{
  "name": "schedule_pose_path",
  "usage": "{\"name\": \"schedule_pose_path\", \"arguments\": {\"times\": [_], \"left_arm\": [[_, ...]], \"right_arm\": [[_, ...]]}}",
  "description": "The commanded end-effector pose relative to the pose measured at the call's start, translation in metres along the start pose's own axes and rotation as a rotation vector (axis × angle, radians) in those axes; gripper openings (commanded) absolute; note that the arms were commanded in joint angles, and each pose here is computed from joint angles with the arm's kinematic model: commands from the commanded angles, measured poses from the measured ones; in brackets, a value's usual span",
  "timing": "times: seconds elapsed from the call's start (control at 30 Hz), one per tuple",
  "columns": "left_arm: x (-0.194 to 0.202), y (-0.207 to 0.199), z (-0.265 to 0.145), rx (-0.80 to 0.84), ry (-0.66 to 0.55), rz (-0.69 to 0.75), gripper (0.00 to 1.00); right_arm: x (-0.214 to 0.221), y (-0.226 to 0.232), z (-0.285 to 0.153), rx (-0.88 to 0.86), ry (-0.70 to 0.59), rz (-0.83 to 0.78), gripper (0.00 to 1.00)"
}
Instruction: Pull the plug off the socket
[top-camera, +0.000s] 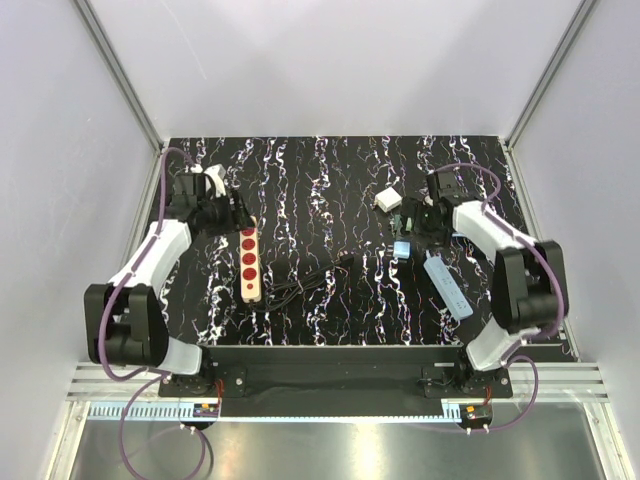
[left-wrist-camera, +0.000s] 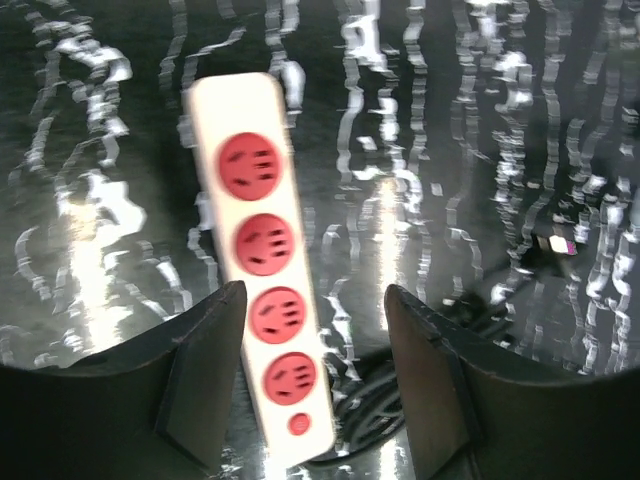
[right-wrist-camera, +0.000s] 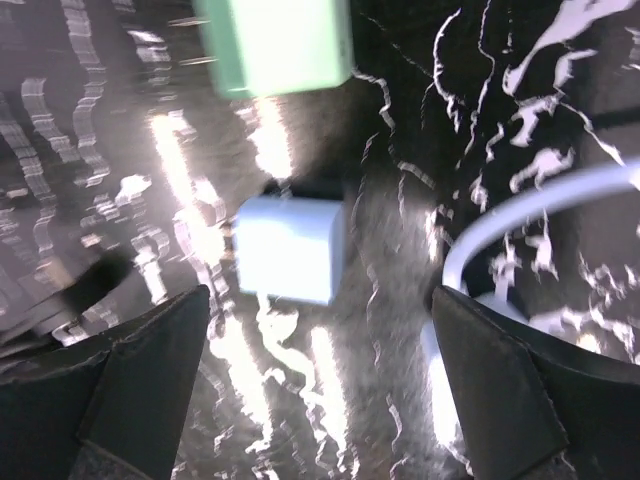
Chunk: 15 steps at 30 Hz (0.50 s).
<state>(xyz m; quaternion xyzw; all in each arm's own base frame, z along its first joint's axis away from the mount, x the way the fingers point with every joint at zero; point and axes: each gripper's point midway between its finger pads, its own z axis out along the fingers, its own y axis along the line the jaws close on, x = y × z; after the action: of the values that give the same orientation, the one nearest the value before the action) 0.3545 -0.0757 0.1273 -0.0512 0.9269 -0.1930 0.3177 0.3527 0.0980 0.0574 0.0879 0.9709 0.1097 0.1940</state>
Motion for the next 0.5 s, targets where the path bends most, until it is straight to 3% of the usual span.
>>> {"name": "schedule_pose_path", "arguments": {"times": [0.0,0.03,0.07,0.3,0.47], "left_arm": [[-0.009,-0.047,-0.015,0.179,-0.053,0.021,0.76],[-0.008,-0.057,-0.017,0.217,-0.051,0.009,0.96],[-0.008,-0.065,-0.024,0.251,-0.06,0.006,0.99],[0.038,-0.119,-0.054,0.53,-0.062,-0.054,0.99],[0.095,-0.128,-0.057,0.596,-0.003,-0.053,0.99]], "right_arm": [[0.002,0.026,-0.035,-0.07,-0.075,-0.015,1.0],[0.01,0.033,-0.036,-0.094,-0.069,-0.005,1.0],[0.009,0.043,-0.045,-0.122,-0.104,-0.014,1.0],[0.046,0.101,-0.056,-0.328,-0.169,0.019,1.0],[0.094,0.123,-0.046,-0.419,-0.16,-0.014,1.0]]}}
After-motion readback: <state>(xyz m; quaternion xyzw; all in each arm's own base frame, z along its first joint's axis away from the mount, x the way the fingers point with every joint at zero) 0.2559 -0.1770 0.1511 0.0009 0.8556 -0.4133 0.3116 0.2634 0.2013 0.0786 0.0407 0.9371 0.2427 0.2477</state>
